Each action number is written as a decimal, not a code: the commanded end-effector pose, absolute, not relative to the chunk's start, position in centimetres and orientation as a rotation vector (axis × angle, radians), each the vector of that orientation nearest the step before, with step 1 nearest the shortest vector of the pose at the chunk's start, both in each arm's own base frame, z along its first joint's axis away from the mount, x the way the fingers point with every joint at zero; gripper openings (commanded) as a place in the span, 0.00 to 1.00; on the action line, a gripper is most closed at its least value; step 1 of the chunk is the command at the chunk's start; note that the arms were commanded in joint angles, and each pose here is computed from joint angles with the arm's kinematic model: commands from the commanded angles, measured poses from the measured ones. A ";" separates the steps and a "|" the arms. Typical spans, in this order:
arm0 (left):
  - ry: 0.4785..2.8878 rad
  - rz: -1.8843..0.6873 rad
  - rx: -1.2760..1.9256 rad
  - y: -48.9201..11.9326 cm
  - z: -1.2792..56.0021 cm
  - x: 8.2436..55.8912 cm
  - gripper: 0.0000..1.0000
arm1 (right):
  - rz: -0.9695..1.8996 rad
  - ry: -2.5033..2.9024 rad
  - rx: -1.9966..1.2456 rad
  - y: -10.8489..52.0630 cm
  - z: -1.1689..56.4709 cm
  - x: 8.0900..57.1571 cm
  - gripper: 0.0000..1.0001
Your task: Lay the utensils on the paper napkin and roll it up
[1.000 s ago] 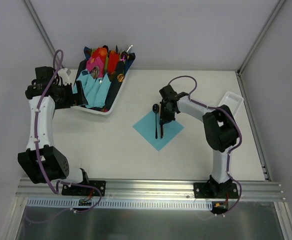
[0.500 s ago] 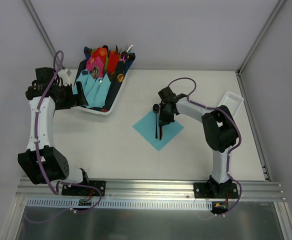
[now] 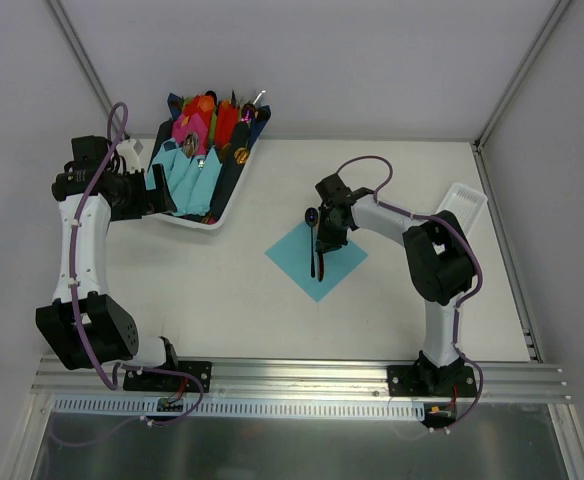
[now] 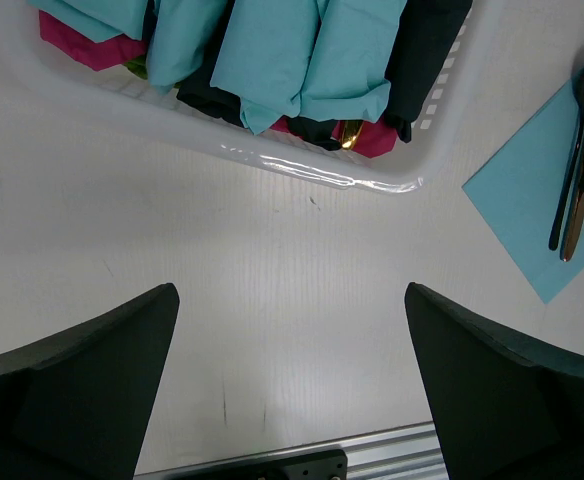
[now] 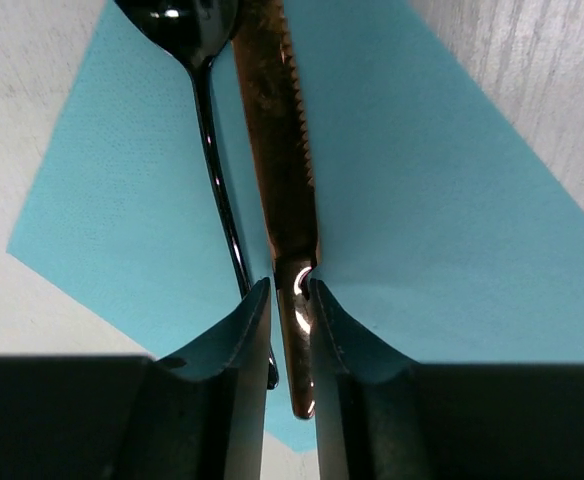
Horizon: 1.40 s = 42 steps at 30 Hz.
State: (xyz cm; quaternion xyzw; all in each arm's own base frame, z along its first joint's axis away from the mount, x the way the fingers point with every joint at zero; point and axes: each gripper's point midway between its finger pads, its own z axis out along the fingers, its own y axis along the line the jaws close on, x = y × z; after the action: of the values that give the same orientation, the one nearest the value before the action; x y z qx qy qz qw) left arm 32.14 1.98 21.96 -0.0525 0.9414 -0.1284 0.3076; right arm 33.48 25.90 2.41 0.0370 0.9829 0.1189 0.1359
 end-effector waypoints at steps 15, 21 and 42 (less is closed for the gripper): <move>2.412 -0.412 -0.017 0.0 23.9 31.6 0.99 | 0.475 2.747 0.172 26.9 7.0 33.7 0.37; 2.373 -0.379 0.217 -2.6 24.1 31.9 0.99 | 0.564 2.616 0.160 25.6 12.1 34.1 0.59; 2.279 -0.603 1.042 -24.9 18.6 30.4 0.78 | 0.521 2.401 0.277 9.2 17.9 23.7 0.99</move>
State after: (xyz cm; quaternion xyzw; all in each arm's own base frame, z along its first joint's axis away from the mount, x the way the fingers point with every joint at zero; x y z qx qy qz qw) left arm 31.54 -22.48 19.70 0.3364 0.8697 -0.2440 0.2664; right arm 25.65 9.93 18.30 0.1165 0.9108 0.1963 0.3439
